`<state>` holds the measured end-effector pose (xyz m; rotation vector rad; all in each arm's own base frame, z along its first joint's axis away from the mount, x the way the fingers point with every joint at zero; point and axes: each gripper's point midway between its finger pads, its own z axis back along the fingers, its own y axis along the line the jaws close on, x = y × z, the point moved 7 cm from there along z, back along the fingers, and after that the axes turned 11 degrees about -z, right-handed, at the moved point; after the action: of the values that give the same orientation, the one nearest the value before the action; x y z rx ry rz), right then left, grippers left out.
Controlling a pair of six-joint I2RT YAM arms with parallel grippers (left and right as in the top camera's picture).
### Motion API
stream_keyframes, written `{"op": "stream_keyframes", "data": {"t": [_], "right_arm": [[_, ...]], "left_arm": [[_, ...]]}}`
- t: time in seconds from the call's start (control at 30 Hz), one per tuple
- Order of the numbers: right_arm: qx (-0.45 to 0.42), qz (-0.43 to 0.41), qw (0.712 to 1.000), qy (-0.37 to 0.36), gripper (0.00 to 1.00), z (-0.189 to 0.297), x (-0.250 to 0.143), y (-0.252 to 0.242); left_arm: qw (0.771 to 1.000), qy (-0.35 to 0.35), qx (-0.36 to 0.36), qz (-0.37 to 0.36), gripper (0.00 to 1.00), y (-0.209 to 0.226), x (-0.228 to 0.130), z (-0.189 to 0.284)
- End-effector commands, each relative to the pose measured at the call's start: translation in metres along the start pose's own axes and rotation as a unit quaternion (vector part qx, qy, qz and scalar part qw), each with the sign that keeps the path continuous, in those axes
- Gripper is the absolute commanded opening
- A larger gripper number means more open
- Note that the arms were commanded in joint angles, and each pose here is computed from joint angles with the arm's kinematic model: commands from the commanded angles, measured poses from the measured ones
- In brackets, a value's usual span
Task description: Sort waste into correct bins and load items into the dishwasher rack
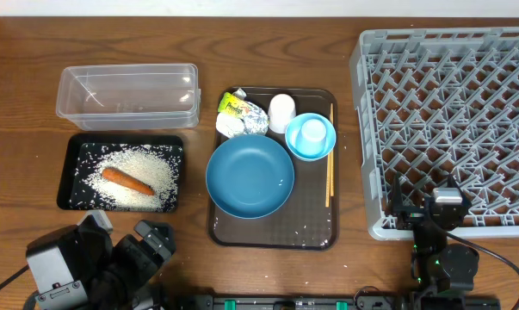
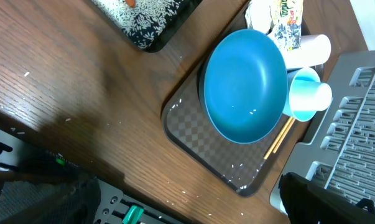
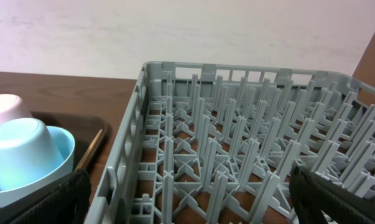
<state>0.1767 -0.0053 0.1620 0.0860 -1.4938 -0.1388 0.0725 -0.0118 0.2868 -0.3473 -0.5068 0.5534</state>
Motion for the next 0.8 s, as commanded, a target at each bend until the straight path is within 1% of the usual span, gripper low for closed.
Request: {"op": "stream_keyframes", "data": {"t": [0.0,0.13,0.2,0.27,0.37,0.47,0.53,0.6,0.7,0.77], "right_arm": [[0.004,0.007,1.000,0.001,0.99,0.000,-0.001,0.002],[0.004,0.007,1.000,0.001,0.99,0.000,-0.001,0.002],[0.004,0.007,1.000,0.001,0.99,0.000,-0.001,0.002],[0.004,0.007,1.000,0.001,0.99,0.000,-0.001,0.002],[0.004,0.007,1.000,0.001,0.99,0.000,-0.001,0.002],[0.004,0.007,1.000,0.001,0.99,0.000,-0.001,0.002],[0.004,0.007,1.000,0.001,0.99,0.000,-0.001,0.002],[0.004,0.007,1.000,0.001,0.99,0.000,-0.001,0.002],[0.004,0.007,1.000,0.001,0.99,0.000,-0.001,0.002],[0.004,0.007,1.000,0.001,0.99,0.000,-0.001,0.002]], "left_arm": [[1.000,0.005,0.001,0.003,0.94,0.001,-0.001,-0.003],[1.000,0.004,0.005,-0.002,0.95,0.002,-0.001,-0.003],[0.999,-0.006,0.028,-0.027,0.95,0.007,-0.001,-0.002],[0.999,-0.006,0.041,-0.028,0.95,0.010,-0.003,-0.001],[0.998,0.016,0.042,-0.034,0.95,0.011,-0.011,0.000],[0.997,0.003,0.030,-0.067,0.95,0.007,-0.005,-0.001],[0.993,-0.008,0.013,-0.120,0.95,0.001,0.000,-0.002],[0.979,-0.022,-0.009,-0.201,0.95,-0.006,0.005,-0.004],[0.945,-0.047,-0.041,-0.320,0.95,-0.016,0.009,-0.012],[0.925,-0.067,-0.061,-0.369,0.95,-0.021,0.010,-0.019]]}}
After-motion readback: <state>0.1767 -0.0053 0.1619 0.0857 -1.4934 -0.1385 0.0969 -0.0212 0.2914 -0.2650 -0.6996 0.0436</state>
